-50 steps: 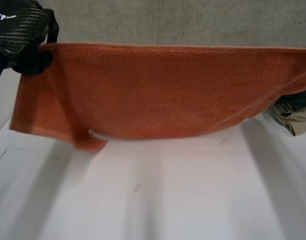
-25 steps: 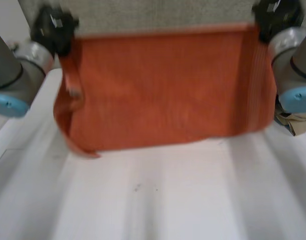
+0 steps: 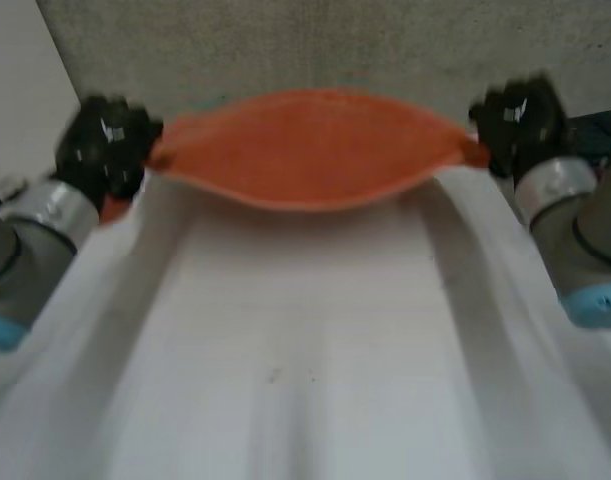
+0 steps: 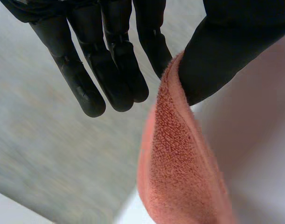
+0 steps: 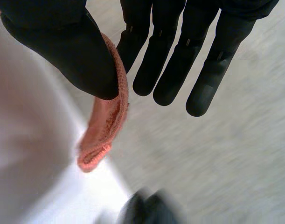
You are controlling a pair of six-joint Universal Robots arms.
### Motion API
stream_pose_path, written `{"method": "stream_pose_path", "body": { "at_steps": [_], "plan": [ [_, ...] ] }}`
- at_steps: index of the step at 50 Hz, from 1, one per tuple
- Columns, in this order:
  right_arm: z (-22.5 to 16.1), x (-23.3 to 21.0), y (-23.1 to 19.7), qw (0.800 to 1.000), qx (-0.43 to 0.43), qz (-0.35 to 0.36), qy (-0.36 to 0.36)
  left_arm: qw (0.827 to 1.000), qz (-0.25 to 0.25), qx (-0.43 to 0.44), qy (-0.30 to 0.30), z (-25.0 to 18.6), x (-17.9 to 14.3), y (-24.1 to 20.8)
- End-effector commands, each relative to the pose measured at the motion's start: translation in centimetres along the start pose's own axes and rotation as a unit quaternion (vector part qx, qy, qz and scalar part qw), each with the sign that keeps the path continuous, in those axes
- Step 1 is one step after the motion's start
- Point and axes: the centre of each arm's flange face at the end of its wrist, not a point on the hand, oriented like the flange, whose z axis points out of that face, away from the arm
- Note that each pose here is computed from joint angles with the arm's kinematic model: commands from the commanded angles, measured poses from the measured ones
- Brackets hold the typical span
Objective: Fold the laundry.
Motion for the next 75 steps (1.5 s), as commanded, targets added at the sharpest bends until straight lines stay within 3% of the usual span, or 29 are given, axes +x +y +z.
{"method": "stream_pose_path", "body": {
  "at_steps": [1, 18, 33, 38, 45, 51, 56, 66, 71, 75],
  "plan": [
    [-1.8, -0.9, 5.7, 0.993, -0.104, 0.041, -0.047, 0.992, -0.037, -0.099, 0.066, -1.2, 3.9, 7.3],
    [-2.7, -1.3, 8.9, 0.985, -0.15, 0.056, -0.066, 0.984, -0.061, -0.145, 0.088, -1.7, 3.5, 11.7],
    [-2.8, -1.3, 8.8, 0.985, -0.152, 0.05, -0.064, 0.966, -0.169, -0.176, 0.083, -2.3, 3.6, 11.7],
    [-3.0, 0.4, 6.1, 0.99, -0.123, 0.041, -0.047, 0.971, -0.159, -0.164, 0.065, -2.2, 2.1, 9.3],
    [-6.0, 4.4, -0.1, 0.991, -0.121, -0.001, -0.054, 0.987, -0.122, -0.107, 0.015, -3.8, -3.0, 0.5],
    [-8.1, 6.7, -3.8, 0.988, -0.129, -0.066, -0.061, 0.993, -0.095, -0.063, -0.006, -7.1, -5.1, -5.8],
    [-8.5, 7.4, -4.0, 0.975, -0.161, -0.138, -0.066, 0.993, -0.072, -0.095, 0.014, -7.9, -4.5, -5.5],
    [-5.0, 3.9, 2.3, 0.947, -0.256, -0.155, -0.117, 0.969, -0.017, -0.231, 0.084, -4.1, -0.7, 3.3],
    [-1.6, 2.2, 4.0, 0.955, -0.236, -0.15, -0.101, 0.975, 0.0, -0.205, 0.083, 0.3, 0.4, 4.6],
    [2.2, 2.5, 2.4, 0.975, -0.163, -0.147, -0.028, 0.993, 0.034, -0.11, 0.019, 4.8, -1.8, 2.5]
  ]
}}
